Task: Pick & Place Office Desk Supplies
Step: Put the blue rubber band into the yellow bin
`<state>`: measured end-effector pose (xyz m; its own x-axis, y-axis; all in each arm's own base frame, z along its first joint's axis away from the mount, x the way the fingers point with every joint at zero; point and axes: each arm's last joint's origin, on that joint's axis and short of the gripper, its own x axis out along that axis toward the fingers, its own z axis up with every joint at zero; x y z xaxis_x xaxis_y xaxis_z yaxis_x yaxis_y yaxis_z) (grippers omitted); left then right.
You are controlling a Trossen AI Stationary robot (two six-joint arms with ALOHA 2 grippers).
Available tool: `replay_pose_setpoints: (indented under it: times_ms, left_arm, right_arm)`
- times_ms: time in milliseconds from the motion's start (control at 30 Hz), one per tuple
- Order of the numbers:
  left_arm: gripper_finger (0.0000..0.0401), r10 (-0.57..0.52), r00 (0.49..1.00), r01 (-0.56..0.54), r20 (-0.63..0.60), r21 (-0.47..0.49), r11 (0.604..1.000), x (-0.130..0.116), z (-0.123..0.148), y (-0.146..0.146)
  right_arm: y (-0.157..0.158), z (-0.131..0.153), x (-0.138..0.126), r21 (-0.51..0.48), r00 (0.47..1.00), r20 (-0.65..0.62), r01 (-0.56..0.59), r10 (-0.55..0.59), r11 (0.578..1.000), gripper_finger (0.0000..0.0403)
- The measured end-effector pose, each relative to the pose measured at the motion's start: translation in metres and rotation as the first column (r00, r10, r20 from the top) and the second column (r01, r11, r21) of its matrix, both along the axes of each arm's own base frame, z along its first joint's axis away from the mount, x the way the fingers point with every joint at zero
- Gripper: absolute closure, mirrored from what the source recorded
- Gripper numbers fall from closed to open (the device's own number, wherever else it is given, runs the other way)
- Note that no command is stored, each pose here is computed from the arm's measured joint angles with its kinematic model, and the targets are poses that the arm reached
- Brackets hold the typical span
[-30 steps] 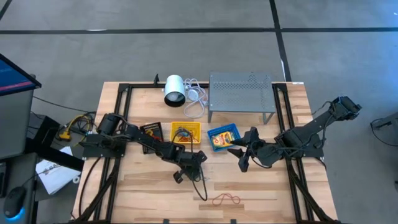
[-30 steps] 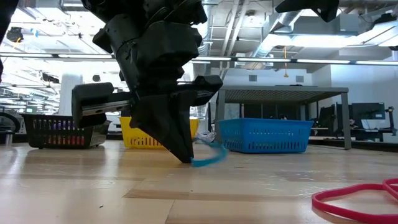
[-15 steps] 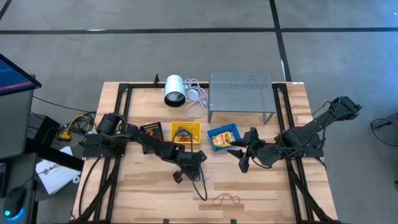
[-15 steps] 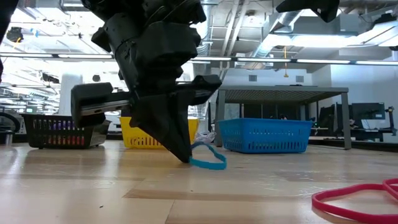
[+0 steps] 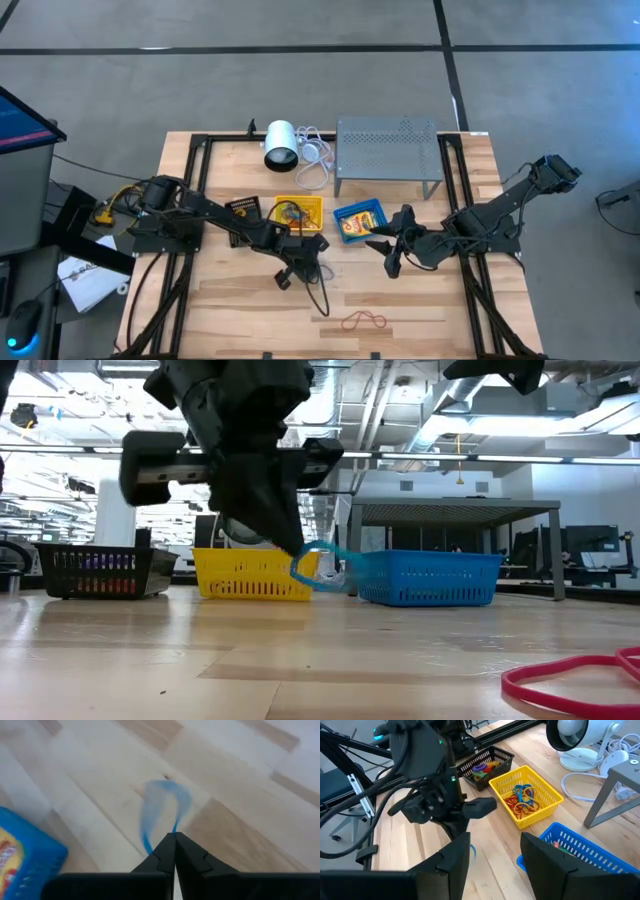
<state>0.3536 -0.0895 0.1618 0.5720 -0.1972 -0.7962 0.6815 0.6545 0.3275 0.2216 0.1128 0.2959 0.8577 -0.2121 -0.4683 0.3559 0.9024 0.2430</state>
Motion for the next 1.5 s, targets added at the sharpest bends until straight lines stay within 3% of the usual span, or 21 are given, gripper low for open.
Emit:
replay_pose_setpoints:
  times_ms: [467, 633, 800, 967, 1233, 1500]
  left_arm:
    - [0.0401, 0.211, 0.971, -0.190, 0.115, -0.172, 0.967, -0.018, 0.071, 0.031]
    - [0.0401, 0.332, 0.932, -0.292, 0.143, -0.245, 0.925, -0.029, 0.096, 0.054]
    - [0.0401, 0.473, 0.865, -0.394, 0.170, -0.354, 0.848, -0.047, 0.107, 0.082]
    - [0.0401, 0.609, 0.781, -0.490, 0.137, -0.469, 0.734, -0.076, 0.099, 0.112]
    - [0.0401, 0.725, 0.689, -0.639, 0.000, -0.472, 0.607, -0.108, 0.063, 0.136]
    - [0.0401, 0.734, 0.670, -0.686, -0.111, -0.470, 0.555, -0.109, 0.031, 0.132]
  right_arm:
    - [0.003, 0.002, 0.000, -0.005, 1.000, 0.013, -0.025, 0.025, 1.000, 0.0233]
    - [0.003, 0.002, 0.000, -0.005, 1.000, 0.015, -0.024, 0.024, 1.000, 0.0233]
    - [0.004, 0.002, 0.000, -0.019, 0.999, 0.017, -0.032, 0.032, 0.999, 0.0233]
    - [0.004, 0.003, 0.000, -0.021, 0.999, 0.022, -0.032, 0.032, 0.999, 0.0233]
    - [0.003, 0.007, -0.001, -0.030, 0.998, 0.041, -0.042, 0.043, 0.999, 0.0233]
    - [0.003, 0.006, -0.001, -0.023, 0.998, 0.029, -0.061, 0.062, 0.998, 0.0233]
